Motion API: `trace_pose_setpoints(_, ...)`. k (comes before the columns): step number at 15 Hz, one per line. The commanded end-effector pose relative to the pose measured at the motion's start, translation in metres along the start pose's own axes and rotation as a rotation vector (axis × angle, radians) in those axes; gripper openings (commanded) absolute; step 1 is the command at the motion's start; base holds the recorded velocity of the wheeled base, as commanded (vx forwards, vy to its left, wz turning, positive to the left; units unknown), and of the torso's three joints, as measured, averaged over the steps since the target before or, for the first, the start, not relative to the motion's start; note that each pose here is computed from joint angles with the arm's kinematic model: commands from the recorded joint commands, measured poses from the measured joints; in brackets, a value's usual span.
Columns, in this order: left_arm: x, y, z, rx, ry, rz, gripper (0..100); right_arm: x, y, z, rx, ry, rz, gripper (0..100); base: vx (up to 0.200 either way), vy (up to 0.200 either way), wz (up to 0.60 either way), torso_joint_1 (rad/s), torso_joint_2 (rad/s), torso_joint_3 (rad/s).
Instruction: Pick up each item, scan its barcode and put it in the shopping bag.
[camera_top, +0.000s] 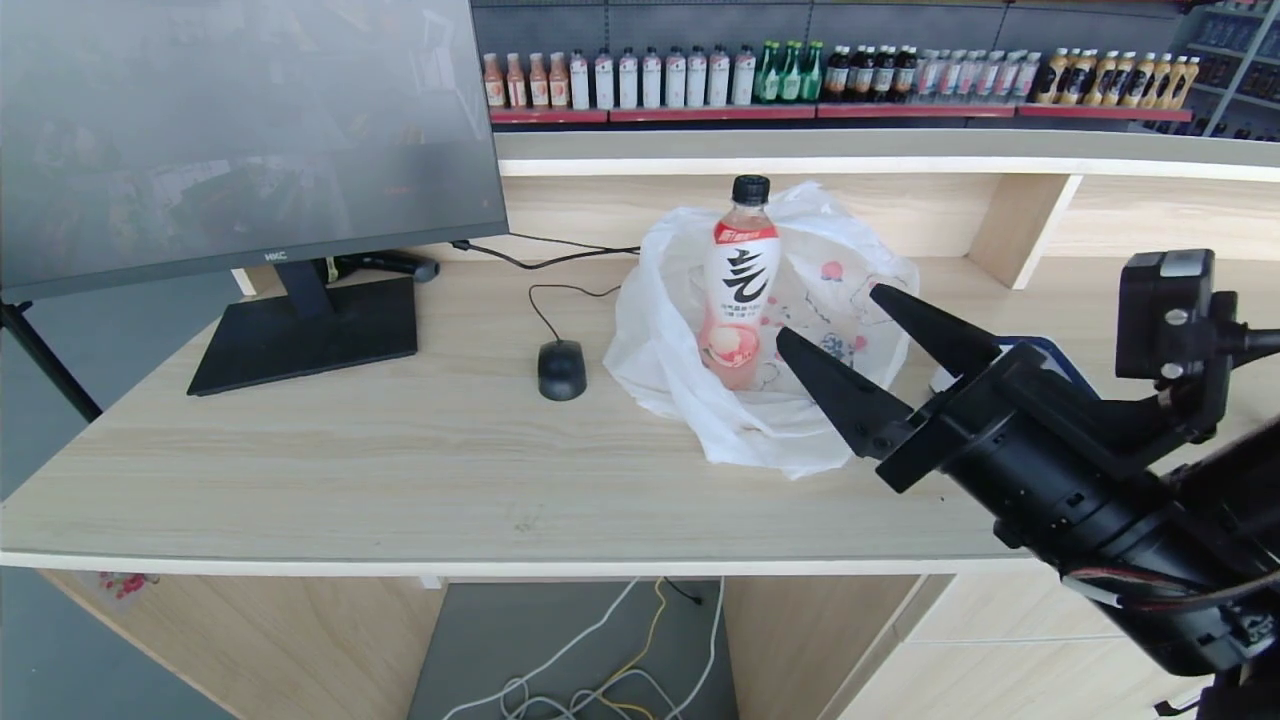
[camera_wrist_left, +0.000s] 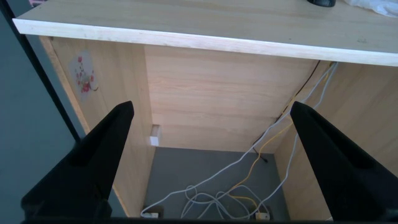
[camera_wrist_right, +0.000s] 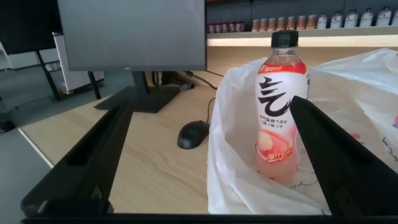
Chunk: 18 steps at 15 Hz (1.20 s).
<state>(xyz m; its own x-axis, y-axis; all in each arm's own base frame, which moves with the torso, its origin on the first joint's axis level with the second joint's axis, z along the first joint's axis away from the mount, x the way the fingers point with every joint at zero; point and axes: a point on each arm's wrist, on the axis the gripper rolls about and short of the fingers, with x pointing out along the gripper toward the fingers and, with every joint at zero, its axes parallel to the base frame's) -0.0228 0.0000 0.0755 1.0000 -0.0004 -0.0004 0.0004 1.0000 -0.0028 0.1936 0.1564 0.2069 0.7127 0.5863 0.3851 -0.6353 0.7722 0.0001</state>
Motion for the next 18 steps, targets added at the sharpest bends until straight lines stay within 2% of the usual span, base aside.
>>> trace_pose_setpoints(1,0.0,0.0,0.0,0.0,0.0,-0.001,100,-0.009,0.0,0.014,0.001,-0.037,0.001,100,0.0,0.0,0.0,0.0,0.0,0.0)
trace_pose_setpoints(6,0.0,0.0,0.0,-0.003,0.0,0.0,100,-0.013,0.0,0.019,0.001,-0.054,0.001,100,0.0,0.0,0.0,0.0,0.0,0.0)
trace_pose_setpoints(10,0.0,0.0,0.0,-0.005,0.0,0.0,100,-0.013,0.0,0.017,0.0,-0.043,0.0,100,-0.2,0.0,0.0,0.007,0.0,0.001)
trace_pose_setpoints(15,0.0,0.0,0.0,-0.003,0.0,0.0,100,-0.015,0.0,0.013,0.0,-0.025,-0.002,100,0.0,0.0,0.0,0.0,0.0,0.0)
trace_pose_setpoints(18,0.0,0.0,0.0,-0.005,0.0,0.0,100,-0.015,0.0,0.009,-0.003,-0.01,0.0,100,0.0,-0.2,0.0,0.006,0.0,0.001)
